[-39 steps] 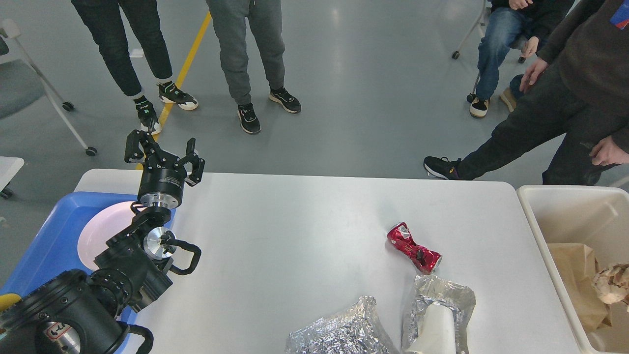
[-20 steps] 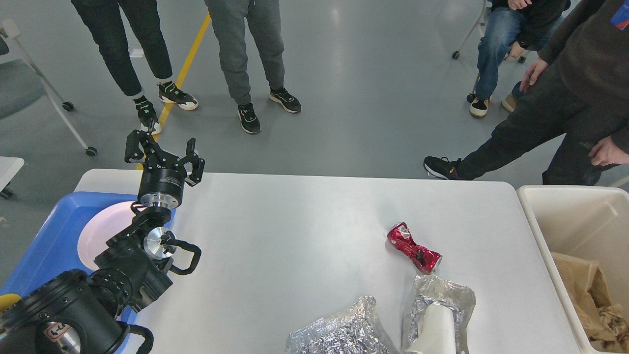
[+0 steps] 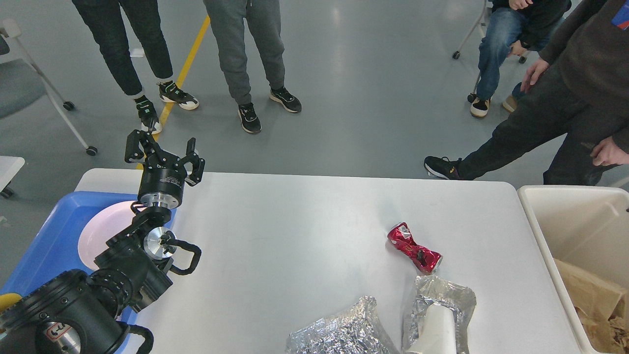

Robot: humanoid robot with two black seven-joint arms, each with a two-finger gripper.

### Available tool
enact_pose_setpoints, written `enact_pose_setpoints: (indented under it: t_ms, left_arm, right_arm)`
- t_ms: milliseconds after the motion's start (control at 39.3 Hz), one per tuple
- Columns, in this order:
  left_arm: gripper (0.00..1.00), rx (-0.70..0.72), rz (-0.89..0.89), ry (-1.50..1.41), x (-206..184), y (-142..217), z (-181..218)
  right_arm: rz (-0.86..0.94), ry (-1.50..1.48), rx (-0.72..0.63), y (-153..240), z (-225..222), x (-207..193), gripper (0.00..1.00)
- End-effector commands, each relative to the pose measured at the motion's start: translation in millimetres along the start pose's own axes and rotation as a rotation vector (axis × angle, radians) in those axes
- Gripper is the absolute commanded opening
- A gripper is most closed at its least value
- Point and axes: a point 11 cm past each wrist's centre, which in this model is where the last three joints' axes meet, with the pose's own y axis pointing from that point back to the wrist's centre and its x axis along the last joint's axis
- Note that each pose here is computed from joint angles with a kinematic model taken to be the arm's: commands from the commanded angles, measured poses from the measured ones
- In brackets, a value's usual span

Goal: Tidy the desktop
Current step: 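Raise the right gripper up away from the bin, then move the right gripper down toward the red crushed can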

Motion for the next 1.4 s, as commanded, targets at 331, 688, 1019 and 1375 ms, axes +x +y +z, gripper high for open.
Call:
enact_pose_setpoints:
  t_ms: [331, 688, 1019, 1375]
  left_arm:
    - [0.97, -0.001, 0.001, -0.001, 1, 0, 1]
    - [0.97, 0.001, 0.0, -0.001, 0, 0, 0]
    - [0.97, 0.0, 0.0, 0.0, 0, 0, 0]
    - [0.97, 0.0, 0.0, 0.0, 0, 0, 0]
  right_arm:
    - [-0.289, 0.01, 0.269, 89, -49, 10, 1.0]
    - [-0.365, 0.208, 0.372, 147, -128, -13, 1.0]
    - [-0.329, 0.37, 0.476, 211, -208, -40, 1.0]
    - [-0.371, 0.521, 0.481, 229, -238, -83, 1.0]
